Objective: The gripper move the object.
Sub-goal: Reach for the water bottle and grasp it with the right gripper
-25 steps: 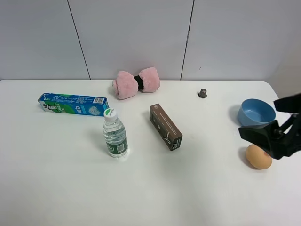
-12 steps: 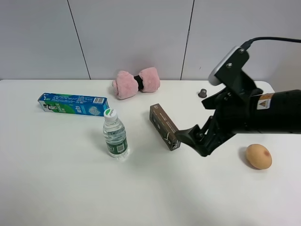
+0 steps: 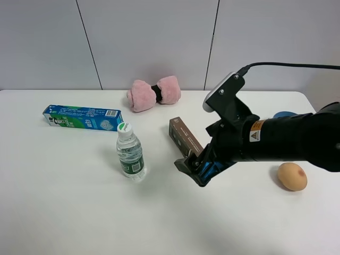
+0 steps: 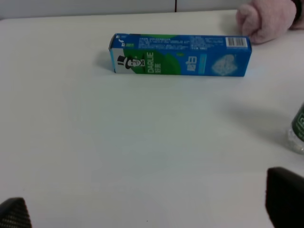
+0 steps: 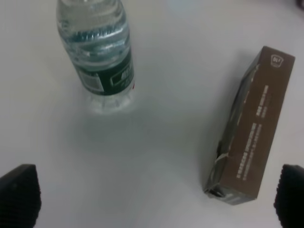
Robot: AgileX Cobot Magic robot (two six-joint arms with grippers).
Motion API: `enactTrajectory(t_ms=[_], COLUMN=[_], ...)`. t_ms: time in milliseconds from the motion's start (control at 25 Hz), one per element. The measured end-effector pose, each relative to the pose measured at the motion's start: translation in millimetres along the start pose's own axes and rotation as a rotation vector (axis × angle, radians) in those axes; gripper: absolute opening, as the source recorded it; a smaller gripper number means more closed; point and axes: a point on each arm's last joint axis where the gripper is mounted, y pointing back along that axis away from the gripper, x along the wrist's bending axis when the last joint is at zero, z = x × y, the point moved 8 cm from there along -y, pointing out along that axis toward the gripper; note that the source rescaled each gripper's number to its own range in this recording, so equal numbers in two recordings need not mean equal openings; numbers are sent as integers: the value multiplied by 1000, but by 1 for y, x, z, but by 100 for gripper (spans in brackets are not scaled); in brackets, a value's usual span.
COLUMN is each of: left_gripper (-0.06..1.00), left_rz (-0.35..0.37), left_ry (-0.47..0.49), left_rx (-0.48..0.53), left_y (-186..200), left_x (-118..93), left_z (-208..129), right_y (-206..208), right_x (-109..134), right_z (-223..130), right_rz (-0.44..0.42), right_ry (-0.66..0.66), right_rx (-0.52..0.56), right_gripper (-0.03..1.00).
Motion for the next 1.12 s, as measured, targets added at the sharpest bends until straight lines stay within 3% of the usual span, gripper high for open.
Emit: enactTrajectory(t_ms=[120, 400, 600, 920, 1120], left_gripper=[100, 100, 100, 100, 100], left_rz=[0, 0, 0, 0, 0], left_ry=[0, 0, 0, 0, 0], left_rx=[0, 0, 0, 0, 0], left_y=[0, 0, 0, 0, 0], left_x=[0, 0, 0, 0, 0], left_z=[0, 0, 0, 0, 0], right_y=[-10, -26, -27, -42, -64], right_x=[7, 25, 22, 16, 22], right_z=[-3, -11, -28, -26, -29], right_rz=[12, -8, -45, -92, -68], right_ry=[35, 54, 60, 100, 105], right_rx=[15, -120, -169, -259, -301], right_gripper=[100, 100, 100, 100, 100])
